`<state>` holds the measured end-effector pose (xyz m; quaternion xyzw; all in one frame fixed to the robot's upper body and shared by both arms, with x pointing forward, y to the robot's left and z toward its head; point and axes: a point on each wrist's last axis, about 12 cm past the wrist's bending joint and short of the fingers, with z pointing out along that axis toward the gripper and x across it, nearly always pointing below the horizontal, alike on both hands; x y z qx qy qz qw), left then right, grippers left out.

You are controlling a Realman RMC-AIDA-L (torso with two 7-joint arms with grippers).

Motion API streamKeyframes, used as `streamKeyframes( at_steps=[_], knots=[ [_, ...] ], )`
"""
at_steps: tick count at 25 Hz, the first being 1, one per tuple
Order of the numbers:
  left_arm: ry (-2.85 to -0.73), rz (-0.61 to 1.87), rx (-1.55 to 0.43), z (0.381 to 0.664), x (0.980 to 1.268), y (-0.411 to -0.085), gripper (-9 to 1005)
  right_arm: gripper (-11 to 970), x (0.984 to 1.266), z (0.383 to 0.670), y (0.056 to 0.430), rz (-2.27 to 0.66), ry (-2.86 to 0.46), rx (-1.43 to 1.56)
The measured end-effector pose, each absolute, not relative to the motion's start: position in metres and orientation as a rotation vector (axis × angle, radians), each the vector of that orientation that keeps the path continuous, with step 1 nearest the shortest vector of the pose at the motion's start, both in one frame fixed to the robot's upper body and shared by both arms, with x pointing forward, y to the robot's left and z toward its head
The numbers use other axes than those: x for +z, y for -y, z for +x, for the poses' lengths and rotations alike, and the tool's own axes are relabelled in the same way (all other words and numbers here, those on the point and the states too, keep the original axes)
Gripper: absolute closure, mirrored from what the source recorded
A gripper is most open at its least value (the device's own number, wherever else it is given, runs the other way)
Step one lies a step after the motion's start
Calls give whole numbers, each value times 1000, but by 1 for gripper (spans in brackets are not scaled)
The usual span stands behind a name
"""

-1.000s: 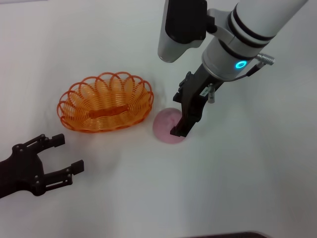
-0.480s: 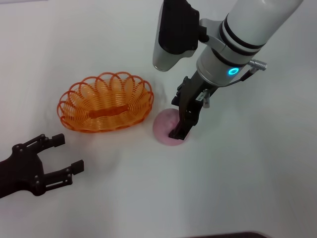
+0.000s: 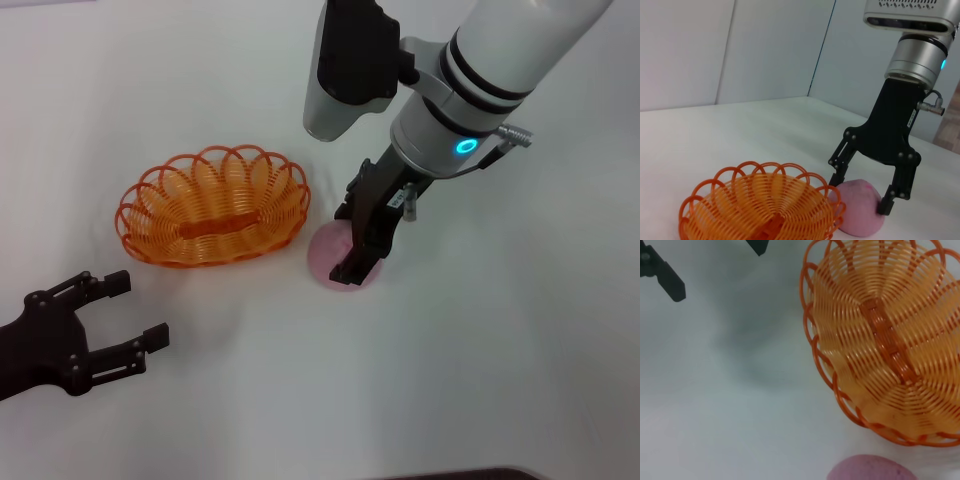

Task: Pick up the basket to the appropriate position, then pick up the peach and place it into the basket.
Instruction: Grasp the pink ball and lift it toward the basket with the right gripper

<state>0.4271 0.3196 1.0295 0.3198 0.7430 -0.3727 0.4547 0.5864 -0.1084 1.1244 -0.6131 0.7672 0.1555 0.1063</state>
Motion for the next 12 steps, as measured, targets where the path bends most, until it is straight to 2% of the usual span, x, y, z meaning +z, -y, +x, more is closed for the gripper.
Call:
streamKeyframes(
  at_steps=[5,12],
  knots=[
    [-1833,786,-917,427,1030,-320,124,119,1124,586,109,-1807,-2263,456],
    [-1831,786,-919,427,1030,-320,124,344,1125,586,110,-1803,-2261,453]
  ],
)
